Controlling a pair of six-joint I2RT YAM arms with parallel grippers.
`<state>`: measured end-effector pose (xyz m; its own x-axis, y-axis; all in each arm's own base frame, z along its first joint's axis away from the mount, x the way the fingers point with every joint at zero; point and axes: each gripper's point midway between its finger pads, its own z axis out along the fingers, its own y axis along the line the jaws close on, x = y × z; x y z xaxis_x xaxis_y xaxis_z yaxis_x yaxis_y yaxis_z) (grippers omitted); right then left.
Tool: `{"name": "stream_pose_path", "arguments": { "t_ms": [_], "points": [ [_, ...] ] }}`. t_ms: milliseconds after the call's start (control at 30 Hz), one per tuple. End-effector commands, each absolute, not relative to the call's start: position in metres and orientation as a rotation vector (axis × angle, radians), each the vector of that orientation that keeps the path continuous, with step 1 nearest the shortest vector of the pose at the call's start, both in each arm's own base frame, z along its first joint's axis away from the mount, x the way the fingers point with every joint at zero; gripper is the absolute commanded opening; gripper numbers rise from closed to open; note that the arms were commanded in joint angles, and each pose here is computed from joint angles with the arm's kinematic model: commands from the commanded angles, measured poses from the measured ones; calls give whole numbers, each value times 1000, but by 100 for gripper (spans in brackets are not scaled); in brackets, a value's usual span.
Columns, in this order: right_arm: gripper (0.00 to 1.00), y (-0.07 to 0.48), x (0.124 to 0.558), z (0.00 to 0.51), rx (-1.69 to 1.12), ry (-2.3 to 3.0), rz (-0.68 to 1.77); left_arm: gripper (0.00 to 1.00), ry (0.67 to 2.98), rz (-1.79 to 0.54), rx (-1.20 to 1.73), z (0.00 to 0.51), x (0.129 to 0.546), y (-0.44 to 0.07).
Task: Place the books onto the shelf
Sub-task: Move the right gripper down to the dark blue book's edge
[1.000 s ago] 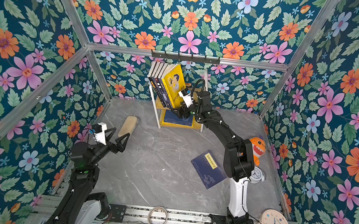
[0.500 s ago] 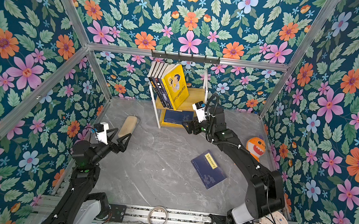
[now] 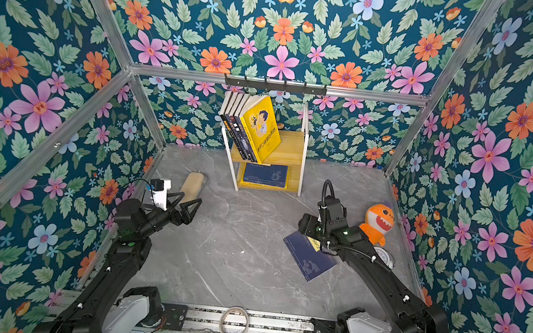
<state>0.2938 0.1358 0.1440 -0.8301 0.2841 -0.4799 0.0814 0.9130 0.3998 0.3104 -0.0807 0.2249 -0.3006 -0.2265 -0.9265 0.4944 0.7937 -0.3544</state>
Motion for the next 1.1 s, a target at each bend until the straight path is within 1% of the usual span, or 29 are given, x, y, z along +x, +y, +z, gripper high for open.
{"name": "stream_pose_path", "arguments": {
  "t_ms": [0, 100, 200, 300, 467, 633, 833, 933, 1067],
  "points": [
    [84, 111, 264, 117, 496, 2640, 374, 100, 1762, -744, 214, 225, 313, -85],
    [84, 98, 249, 99, 584, 2682, 340, 100, 1779, -740, 209, 222, 316, -85],
    [84, 86, 243, 86, 622, 2703, 349, 100, 1819, -760, 203, 217, 318, -89],
    [85, 72, 249, 84, 596, 2698, 350, 100, 1859, -771, 190, 209, 319, -91],
    [85, 62, 261, 76, 600, 2717, 433, 100, 1923, -767, 118, 195, 323, -87],
    [85, 72, 264, 60, 509, 2779, 491, 100, 1960, -773, 110, 185, 323, -91],
    [81, 87, 252, 39, 536, 2843, 617, 100, 2007, -773, 88, 170, 324, -94],
    [80, 93, 247, 34, 559, 2847, 645, 100, 2006, -787, 89, 171, 327, -96],
    [79, 112, 251, 35, 465, 2826, 670, 100, 2006, -764, 134, 169, 330, -100]
  ]
}}
